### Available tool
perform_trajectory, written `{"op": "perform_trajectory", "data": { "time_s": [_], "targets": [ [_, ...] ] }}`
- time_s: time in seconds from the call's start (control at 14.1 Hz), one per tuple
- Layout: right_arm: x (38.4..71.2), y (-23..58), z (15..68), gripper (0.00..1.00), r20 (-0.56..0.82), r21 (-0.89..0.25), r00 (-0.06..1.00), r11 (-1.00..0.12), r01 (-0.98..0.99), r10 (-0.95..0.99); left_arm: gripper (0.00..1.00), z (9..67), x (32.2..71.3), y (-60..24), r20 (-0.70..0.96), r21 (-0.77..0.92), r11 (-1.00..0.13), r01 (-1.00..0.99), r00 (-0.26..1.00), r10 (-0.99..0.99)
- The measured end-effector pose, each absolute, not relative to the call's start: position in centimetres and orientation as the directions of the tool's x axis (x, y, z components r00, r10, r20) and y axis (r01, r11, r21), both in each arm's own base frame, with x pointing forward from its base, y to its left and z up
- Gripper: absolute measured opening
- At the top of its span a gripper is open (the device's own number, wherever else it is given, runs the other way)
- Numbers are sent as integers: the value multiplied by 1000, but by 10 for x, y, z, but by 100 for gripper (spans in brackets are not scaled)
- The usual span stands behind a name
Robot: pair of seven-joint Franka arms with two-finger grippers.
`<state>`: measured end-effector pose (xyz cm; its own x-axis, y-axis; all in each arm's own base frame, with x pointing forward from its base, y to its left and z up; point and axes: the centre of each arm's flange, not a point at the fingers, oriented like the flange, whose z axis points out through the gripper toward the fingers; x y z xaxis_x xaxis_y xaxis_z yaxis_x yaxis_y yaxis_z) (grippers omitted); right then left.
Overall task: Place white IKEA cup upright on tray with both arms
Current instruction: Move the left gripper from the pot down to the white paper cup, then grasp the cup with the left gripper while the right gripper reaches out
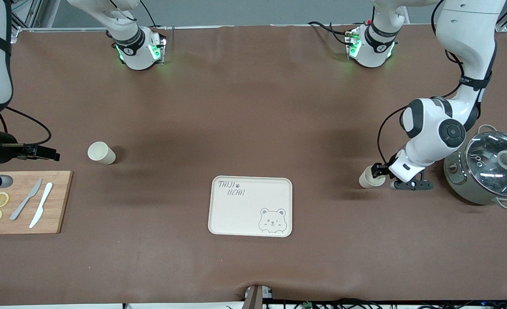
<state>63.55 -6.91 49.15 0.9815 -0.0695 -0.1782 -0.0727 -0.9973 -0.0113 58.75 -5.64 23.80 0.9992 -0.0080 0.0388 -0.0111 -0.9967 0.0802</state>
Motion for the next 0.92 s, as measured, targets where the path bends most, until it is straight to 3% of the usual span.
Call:
{"op": "perform_trajectory", "data": {
  "time_s": [0.36, 0.92],
  "targets": [
    [639, -119, 432, 100, -268, -10, 953, -989, -150, -142, 6, 233, 586, -63, 29, 84, -996, -22, 999, -19],
    [638, -133, 389, 100, -267, 14, 954, -990, -138, -136, 4, 261, 600, -133, 94, 100, -991, -92, 992, -83]
  ]
}}
